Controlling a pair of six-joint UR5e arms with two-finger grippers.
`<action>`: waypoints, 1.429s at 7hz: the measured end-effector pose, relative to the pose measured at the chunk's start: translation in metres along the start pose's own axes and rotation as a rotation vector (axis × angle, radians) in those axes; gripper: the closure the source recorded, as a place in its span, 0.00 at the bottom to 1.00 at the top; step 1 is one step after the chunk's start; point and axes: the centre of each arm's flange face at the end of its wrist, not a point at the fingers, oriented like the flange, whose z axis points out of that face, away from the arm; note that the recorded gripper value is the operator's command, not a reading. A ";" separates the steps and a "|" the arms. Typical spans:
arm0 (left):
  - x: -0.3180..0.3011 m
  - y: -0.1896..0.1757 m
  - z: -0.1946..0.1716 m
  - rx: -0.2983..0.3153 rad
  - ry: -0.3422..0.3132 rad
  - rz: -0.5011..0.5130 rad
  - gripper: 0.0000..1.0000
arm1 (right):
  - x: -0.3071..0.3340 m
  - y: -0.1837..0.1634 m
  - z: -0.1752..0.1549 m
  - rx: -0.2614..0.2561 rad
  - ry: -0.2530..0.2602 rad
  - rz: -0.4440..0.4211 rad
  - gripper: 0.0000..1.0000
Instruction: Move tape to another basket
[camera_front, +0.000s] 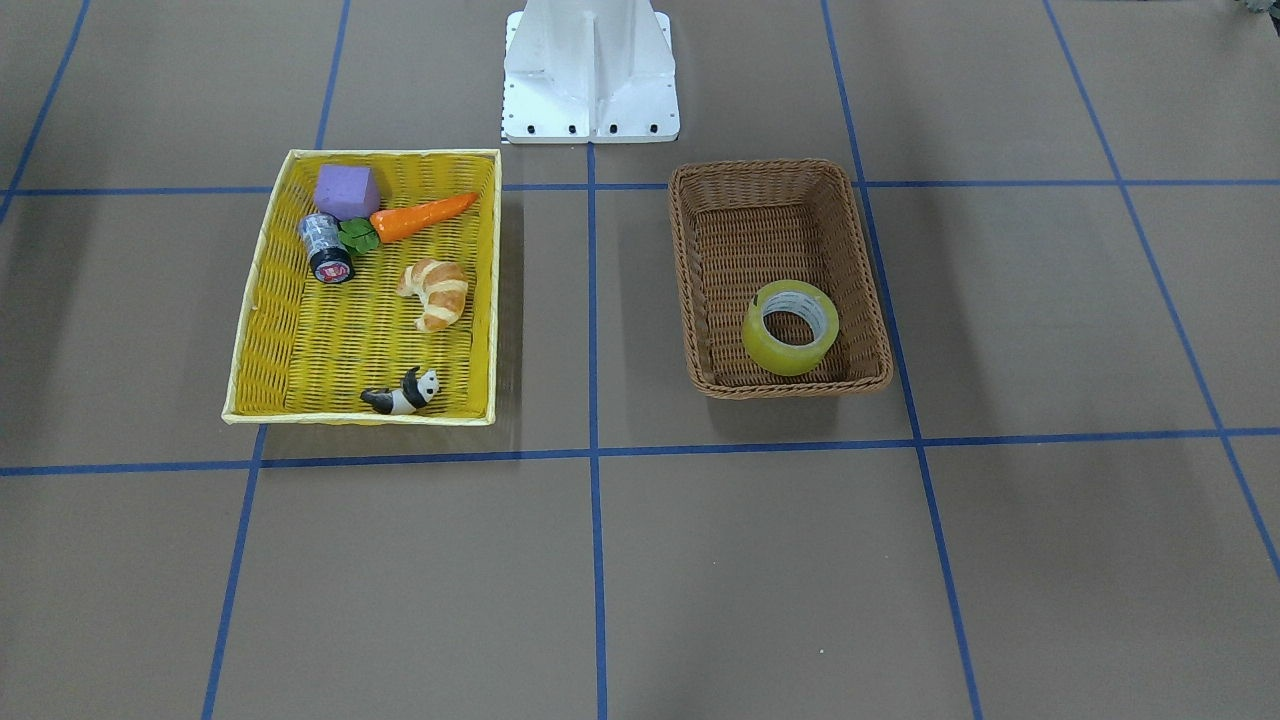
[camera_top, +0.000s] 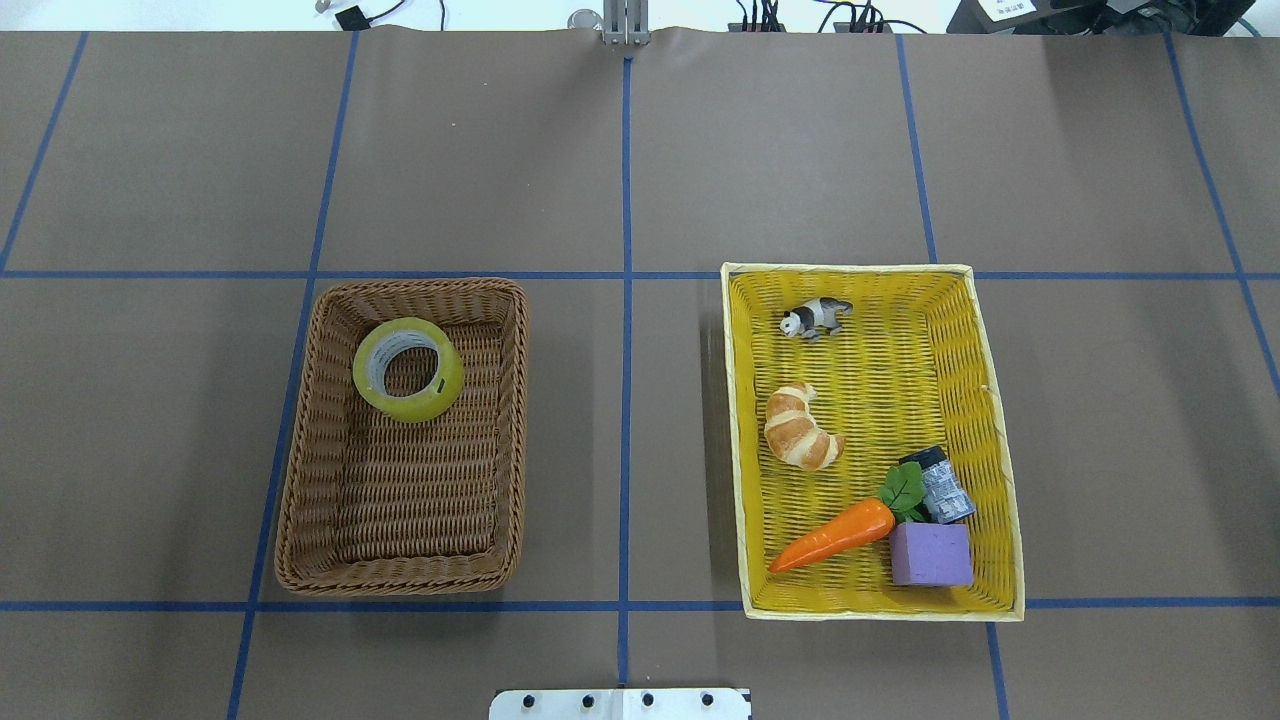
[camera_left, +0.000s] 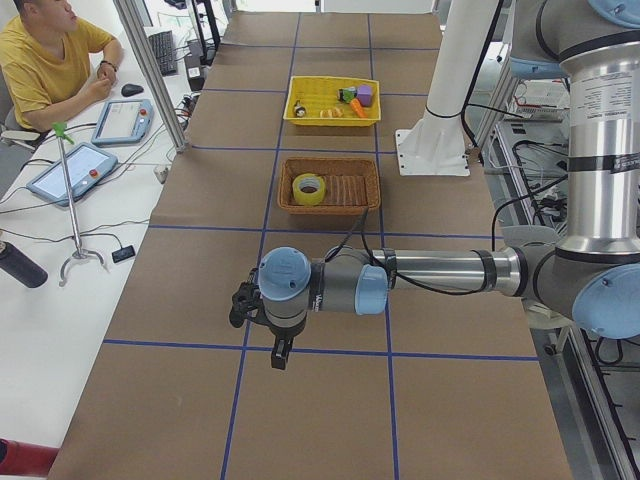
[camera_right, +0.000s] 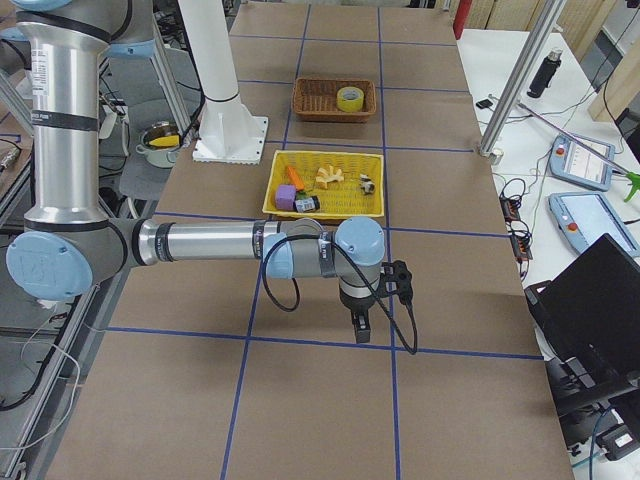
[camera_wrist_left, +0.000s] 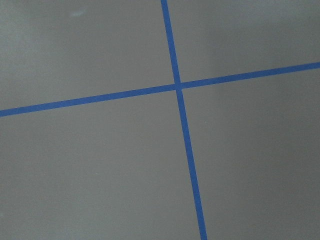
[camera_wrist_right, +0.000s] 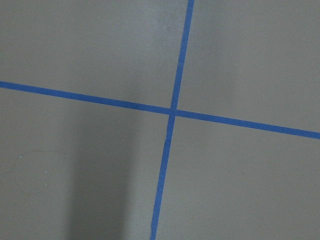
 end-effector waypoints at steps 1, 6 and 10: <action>-0.001 0.000 0.000 -0.001 -0.006 0.000 0.01 | 0.000 0.001 0.001 -0.001 -0.002 0.002 0.00; -0.004 0.008 0.004 -0.011 -0.007 -0.009 0.01 | 0.002 0.003 0.002 -0.006 -0.006 0.018 0.00; -0.006 0.013 0.007 -0.018 -0.006 -0.016 0.01 | 0.004 0.008 0.006 -0.013 -0.007 0.026 0.00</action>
